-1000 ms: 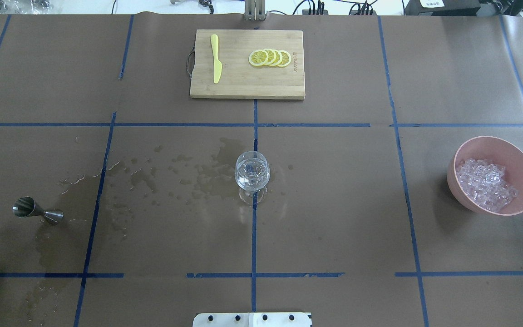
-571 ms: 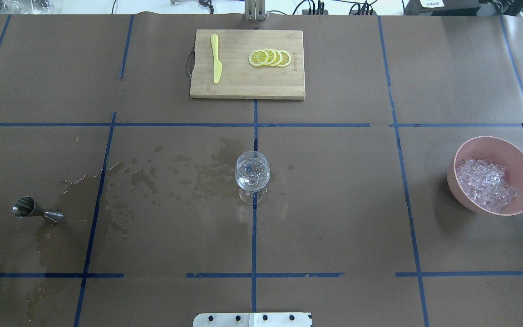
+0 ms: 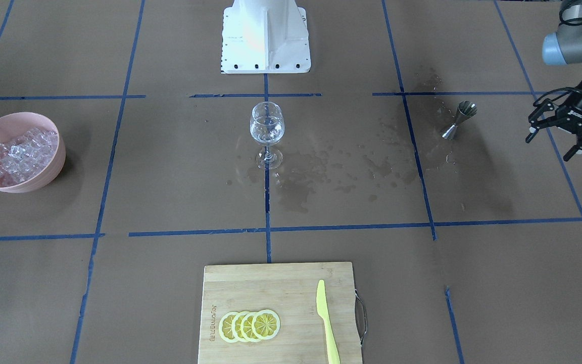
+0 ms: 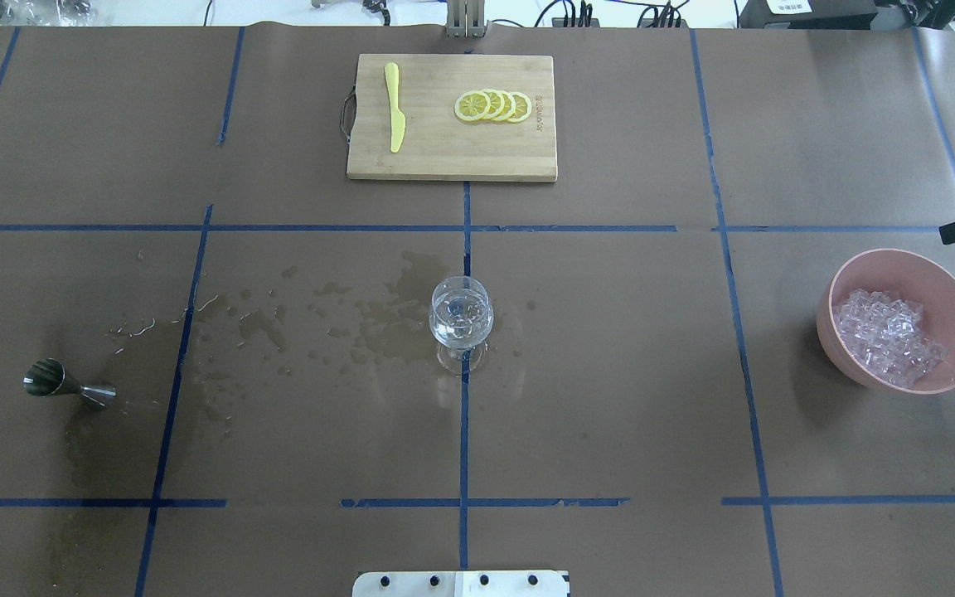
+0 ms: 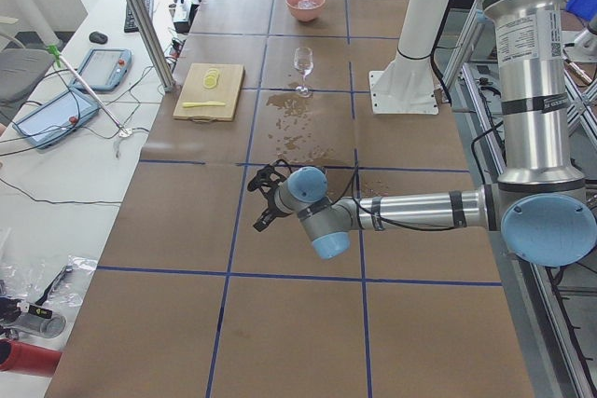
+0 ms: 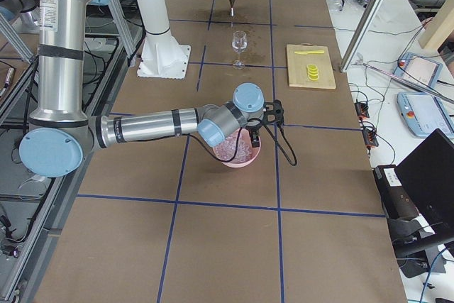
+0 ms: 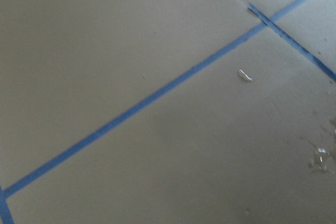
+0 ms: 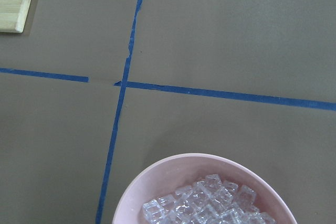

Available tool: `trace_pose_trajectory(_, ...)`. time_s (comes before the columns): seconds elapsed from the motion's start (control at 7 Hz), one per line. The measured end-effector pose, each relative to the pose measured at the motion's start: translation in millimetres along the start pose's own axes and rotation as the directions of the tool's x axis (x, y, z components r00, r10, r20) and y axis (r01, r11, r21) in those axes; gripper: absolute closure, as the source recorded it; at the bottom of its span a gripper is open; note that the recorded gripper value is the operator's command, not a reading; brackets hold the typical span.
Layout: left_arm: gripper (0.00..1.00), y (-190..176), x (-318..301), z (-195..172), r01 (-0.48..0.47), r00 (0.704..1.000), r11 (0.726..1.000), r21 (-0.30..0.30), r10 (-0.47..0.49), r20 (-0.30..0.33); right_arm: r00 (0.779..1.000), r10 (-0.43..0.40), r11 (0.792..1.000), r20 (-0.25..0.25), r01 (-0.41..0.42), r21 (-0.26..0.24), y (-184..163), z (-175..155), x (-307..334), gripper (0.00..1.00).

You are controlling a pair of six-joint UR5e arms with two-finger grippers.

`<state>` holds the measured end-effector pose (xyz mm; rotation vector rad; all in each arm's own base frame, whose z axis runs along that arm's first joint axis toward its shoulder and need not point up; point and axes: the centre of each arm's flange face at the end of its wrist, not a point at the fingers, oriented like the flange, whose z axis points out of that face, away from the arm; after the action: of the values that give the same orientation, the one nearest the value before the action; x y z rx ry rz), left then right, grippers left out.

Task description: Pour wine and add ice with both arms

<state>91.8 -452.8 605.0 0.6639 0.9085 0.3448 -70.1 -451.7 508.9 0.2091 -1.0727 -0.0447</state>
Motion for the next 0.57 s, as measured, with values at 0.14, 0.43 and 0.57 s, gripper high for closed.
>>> trace_pose_trajectory(0.14, 0.00, -29, -13, -12, 0.045, 0.999, 0.999, -0.005, -0.045, -0.003, 1.000, 0.023, 1.000, -0.019, -0.023, 0.000, 10, 4, -8, 0.00)
trace_pose_trajectory(0.43, 0.00, -74, -23, -23, 0.112, 0.993, 0.993, -0.027, -0.113, -0.018, 0.993, 0.025, 0.999, -0.113, -0.028, -0.027, 31, 40, -13, 0.00)
trace_pose_trajectory(0.57, 0.00, -83, -22, -33, 0.132, 0.991, 0.991, -0.027, -0.132, -0.015, 0.987, 0.028, 0.998, -0.157, -0.036, -0.049, 42, 63, -13, 0.02)
